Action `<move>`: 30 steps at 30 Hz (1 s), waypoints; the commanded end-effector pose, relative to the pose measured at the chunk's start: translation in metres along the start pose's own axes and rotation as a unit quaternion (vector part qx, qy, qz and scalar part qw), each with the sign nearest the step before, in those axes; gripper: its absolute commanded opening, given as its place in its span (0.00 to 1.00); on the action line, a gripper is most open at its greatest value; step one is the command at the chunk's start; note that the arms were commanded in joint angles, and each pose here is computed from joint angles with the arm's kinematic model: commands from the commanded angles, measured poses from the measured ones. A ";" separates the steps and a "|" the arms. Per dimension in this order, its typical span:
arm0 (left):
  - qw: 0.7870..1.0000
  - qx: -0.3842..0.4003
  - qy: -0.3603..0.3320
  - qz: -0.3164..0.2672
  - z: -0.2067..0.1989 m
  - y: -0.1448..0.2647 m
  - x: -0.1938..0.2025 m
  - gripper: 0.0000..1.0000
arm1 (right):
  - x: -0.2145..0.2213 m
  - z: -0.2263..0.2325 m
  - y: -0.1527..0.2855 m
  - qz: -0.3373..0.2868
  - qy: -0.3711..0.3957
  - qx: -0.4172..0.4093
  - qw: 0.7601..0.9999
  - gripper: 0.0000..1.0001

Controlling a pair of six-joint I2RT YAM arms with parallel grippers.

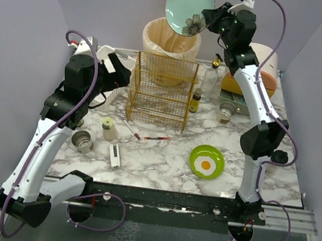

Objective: Clear the kitchen counter

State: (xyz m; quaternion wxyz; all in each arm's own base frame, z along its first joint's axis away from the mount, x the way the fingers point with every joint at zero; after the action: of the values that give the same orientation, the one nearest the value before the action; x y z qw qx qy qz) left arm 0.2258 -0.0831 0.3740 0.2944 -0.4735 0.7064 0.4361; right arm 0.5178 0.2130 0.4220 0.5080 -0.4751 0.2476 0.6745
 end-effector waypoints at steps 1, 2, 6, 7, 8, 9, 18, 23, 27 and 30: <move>0.996 0.064 -0.011 -0.057 -0.025 0.002 -0.035 0.99 | -0.079 0.059 0.060 -0.031 -0.103 -0.092 0.990 0.00; 0.995 0.075 -0.011 -0.061 -0.029 0.001 -0.039 0.99 | -0.076 0.062 0.067 -0.013 -0.114 -0.101 0.988 0.00; 0.988 0.137 -0.010 -0.075 -0.046 0.002 -0.052 0.99 | -0.065 0.069 0.093 0.057 -0.138 -0.129 0.980 0.00; 0.985 0.152 -0.010 -0.075 -0.050 0.001 -0.054 0.99 | -0.064 0.071 0.099 0.071 -0.141 -0.136 0.978 0.00; 0.983 0.167 -0.009 -0.075 -0.054 0.000 -0.055 0.99 | -0.060 0.072 0.106 0.086 -0.147 -0.142 0.975 0.00; 0.981 0.181 -0.009 -0.072 -0.057 -0.001 -0.056 0.99 | -0.057 0.072 0.114 0.099 -0.151 -0.146 0.973 0.00; 0.960 0.279 0.014 -0.025 -0.072 -0.013 -0.040 0.99 | -0.028 0.072 0.182 0.176 -0.183 -0.179 0.950 0.00; 0.961 0.275 0.017 0.003 -0.065 -0.024 -0.023 0.99 | -0.020 0.075 0.208 0.199 -0.198 -0.216 0.935 0.00; 0.964 0.264 0.015 0.022 -0.059 -0.033 -0.011 0.99 | -0.019 0.080 0.218 0.208 -0.209 -0.255 0.921 0.00; 0.963 0.265 0.015 0.036 -0.058 -0.038 -0.006 0.99 | -0.015 0.081 0.220 0.216 -0.223 -0.271 0.911 0.00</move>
State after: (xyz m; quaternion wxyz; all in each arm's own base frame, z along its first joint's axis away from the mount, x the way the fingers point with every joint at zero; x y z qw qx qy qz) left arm 0.2607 -0.1340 0.3986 0.3828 -0.3801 0.8051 0.2466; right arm 0.3079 0.1936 0.3934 0.2682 -0.3097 0.1393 0.9015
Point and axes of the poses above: each gripper's point midway between its finger pads, its own y axis back along the fingers, its own z axis along the line the jaws close on, x = y × z, the point moved 9 cm from there along y, back along the fingers, and after that the axes turned 1 degree about -y, right-handed, at the moved point
